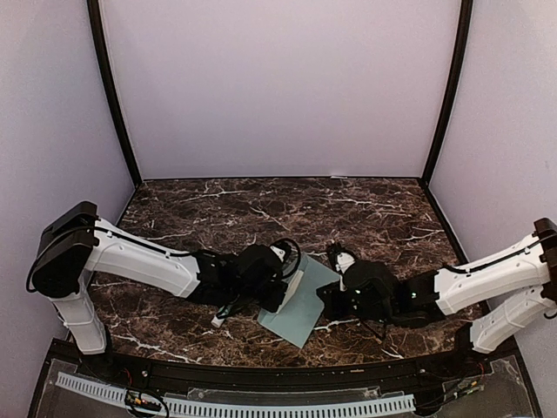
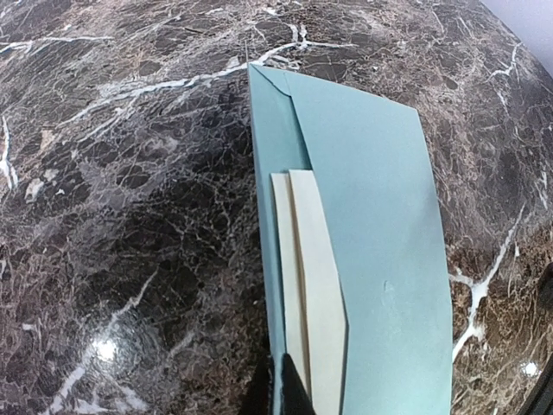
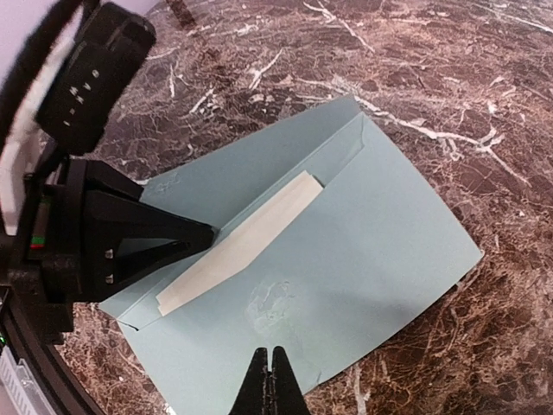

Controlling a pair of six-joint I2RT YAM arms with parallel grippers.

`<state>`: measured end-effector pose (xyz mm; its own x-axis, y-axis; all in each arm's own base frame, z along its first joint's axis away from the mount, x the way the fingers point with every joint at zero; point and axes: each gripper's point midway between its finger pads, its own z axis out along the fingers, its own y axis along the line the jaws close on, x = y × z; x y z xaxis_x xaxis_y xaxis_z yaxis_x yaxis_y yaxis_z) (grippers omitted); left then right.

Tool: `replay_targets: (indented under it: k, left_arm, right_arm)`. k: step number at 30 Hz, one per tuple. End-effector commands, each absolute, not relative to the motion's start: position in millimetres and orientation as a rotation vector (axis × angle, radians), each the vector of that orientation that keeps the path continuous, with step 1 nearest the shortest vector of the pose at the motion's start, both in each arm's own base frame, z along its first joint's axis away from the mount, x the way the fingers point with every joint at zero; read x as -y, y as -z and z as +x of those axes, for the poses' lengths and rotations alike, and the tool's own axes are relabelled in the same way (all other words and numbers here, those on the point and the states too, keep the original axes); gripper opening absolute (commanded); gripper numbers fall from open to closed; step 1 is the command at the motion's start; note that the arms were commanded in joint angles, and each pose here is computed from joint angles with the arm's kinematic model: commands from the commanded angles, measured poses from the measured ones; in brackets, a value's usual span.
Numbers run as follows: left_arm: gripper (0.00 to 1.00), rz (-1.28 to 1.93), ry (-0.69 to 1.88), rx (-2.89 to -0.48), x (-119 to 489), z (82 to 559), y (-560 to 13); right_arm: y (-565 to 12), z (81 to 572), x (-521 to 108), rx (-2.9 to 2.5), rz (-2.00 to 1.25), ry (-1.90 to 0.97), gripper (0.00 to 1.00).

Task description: Place the letter into the envelope and seal it

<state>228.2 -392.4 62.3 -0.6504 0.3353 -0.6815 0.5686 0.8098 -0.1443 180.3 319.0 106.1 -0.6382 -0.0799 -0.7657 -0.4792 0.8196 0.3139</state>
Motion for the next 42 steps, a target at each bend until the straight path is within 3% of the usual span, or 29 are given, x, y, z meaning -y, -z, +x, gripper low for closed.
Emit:
replay_targets:
  k: [1,12,23,31,35,41,42]
  left_arm:
    - [0.04,0.647,0.407,-2.32,391,234,-66]
    - [0.14,0.636,0.409,-2.314,389,235,-69]
    - [0.44,0.628,0.52,-2.189,361,221,-121]
    - [0.47,0.587,0.491,-2.246,308,198,-119]
    - [0.48,0.566,0.531,-2.267,282,181,-119]
    - [0.52,0.552,0.511,-2.31,257,163,-103]
    - [0.52,0.544,0.491,-2.333,252,160,-96]
  right_arm:
    - [-114,186,-349,-2.17,-0.424,-0.679,0.0]
    - [-82,202,-372,-2.24,-0.472,-0.668,0.0]
    - [-105,198,-359,-2.181,-0.492,-0.719,0.0]
    - [-128,187,-358,-2.132,-0.555,-0.789,0.2]
    - [-137,179,-360,-2.075,-0.631,-0.823,0.41]
    - [-138,178,-355,-2.01,-0.699,-0.771,0.6]
    - [-138,179,-352,-2.008,-0.695,-0.759,0.68]
